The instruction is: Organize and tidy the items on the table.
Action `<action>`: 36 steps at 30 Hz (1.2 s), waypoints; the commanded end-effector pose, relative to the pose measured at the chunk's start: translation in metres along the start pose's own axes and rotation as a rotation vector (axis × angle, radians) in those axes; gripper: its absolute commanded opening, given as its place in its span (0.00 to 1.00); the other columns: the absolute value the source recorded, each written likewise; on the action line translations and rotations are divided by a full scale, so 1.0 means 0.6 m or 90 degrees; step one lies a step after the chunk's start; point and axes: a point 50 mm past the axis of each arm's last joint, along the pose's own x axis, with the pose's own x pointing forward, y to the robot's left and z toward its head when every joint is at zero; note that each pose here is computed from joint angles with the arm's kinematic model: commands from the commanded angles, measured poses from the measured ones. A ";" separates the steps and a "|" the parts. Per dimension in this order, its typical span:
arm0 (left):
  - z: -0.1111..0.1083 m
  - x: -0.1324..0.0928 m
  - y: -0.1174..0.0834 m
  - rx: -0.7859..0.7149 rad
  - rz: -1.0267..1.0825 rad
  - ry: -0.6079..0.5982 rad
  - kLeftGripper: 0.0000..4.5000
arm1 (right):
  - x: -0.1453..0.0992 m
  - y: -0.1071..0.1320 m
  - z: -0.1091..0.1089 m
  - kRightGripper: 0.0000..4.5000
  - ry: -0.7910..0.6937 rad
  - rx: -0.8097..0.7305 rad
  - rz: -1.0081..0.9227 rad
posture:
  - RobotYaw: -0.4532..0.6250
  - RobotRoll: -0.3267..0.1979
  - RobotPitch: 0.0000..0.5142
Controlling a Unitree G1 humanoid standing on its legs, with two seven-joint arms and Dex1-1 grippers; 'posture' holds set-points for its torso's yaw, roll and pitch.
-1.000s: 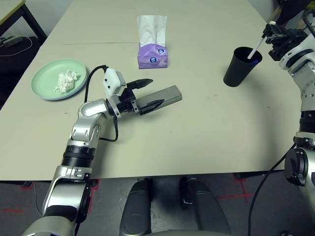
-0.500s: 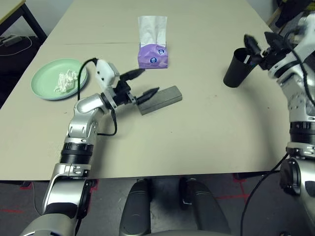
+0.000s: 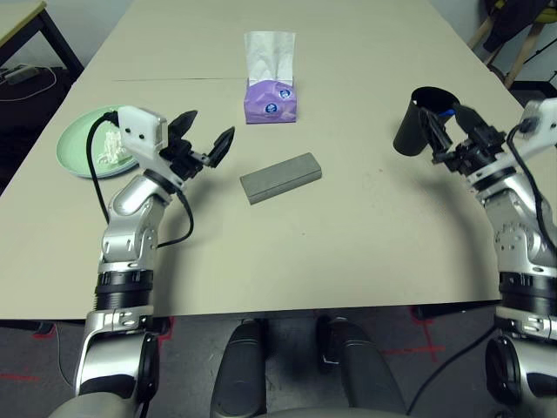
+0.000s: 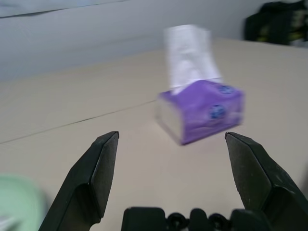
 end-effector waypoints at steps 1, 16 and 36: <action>-0.010 -0.010 0.042 0.010 0.131 0.009 1.00 | -0.010 -0.016 -0.012 0.99 -0.018 -0.020 -0.084 | 0.50 0.62 0.27; -0.064 -0.088 0.061 -0.039 0.319 0.038 1.00 | 0.003 -0.009 -0.054 0.99 0.028 -0.068 -0.100 | 0.51 0.62 0.25; -0.077 -0.116 0.072 -0.093 0.206 0.029 1.00 | -0.016 -0.030 -0.056 0.99 0.039 -0.044 -0.134 | 0.49 0.62 0.24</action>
